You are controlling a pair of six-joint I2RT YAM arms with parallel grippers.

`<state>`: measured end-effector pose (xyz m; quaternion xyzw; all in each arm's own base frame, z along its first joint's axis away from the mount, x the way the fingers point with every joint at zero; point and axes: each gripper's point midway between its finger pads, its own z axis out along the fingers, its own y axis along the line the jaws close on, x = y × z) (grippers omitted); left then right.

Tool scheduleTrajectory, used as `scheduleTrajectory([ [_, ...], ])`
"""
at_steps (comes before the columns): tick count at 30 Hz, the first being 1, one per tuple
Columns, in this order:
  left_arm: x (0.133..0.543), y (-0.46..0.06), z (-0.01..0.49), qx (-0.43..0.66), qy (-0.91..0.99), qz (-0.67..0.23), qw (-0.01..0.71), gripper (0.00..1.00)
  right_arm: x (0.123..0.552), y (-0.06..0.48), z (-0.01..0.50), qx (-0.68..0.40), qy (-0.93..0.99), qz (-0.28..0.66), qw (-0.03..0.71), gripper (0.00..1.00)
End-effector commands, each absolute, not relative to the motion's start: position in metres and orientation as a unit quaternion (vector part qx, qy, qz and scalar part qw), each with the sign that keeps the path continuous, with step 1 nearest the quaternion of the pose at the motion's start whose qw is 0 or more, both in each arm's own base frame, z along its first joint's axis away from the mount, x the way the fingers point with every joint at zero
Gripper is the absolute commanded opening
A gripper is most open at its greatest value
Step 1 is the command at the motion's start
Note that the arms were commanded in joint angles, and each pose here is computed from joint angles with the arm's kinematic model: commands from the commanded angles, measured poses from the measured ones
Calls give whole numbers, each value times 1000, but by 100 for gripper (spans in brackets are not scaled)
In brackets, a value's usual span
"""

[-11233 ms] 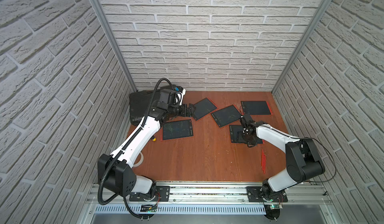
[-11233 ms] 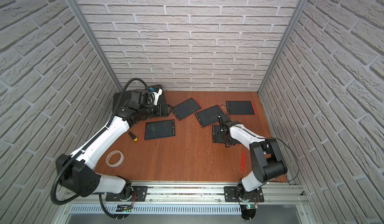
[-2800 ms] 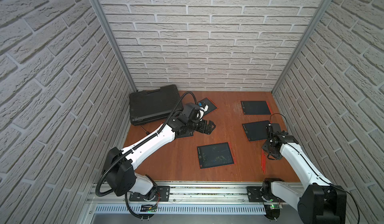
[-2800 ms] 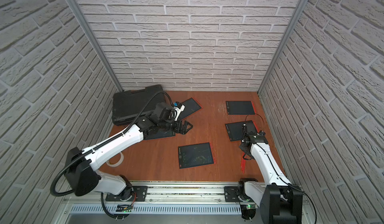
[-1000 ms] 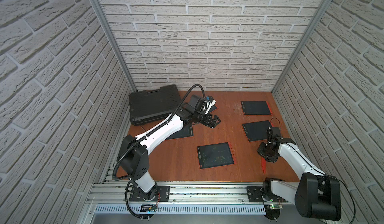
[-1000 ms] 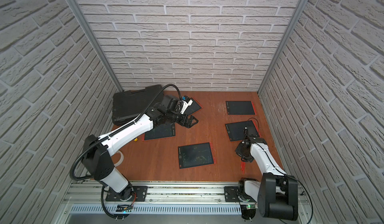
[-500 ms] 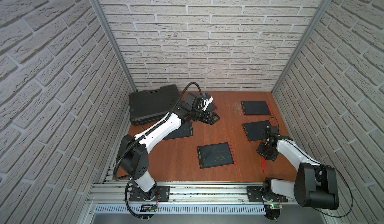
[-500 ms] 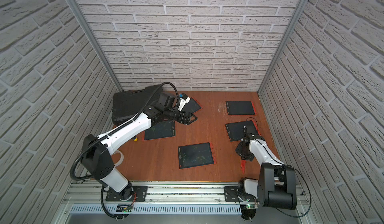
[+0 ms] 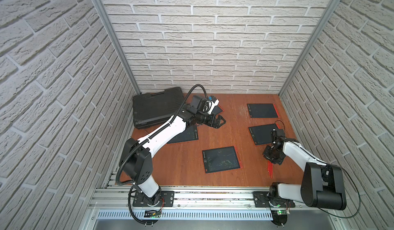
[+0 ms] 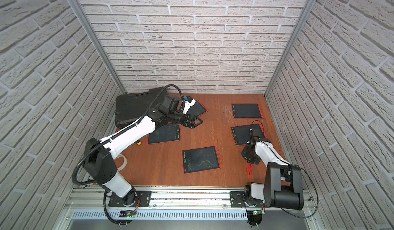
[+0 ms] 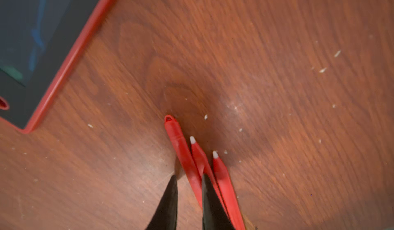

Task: Place the stylus back onto the writing tablet
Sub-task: Move the stylus to the center of the board.

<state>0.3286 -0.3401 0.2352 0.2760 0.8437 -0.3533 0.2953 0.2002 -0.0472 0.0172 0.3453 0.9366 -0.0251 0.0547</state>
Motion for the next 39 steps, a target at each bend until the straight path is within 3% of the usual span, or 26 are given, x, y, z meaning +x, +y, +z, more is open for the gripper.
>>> scheduleTrajectory([
  [1, 330, -341, 248, 276, 831, -367, 313, 98, 207, -44, 16, 337, 939, -10, 61, 21],
  [18, 330, -340, 250, 274, 831, -369, 314, 98, 218, -17, 13, 290, 955, 1, 54, 16],
  [32, 333, -336, 248, 277, 833, -357, 318, 98, 260, 62, 17, 130, 990, 20, 54, 12],
  [39, 333, -335, 250, 278, 832, -355, 322, 98, 268, 77, 22, 44, 998, -13, 46, 12],
])
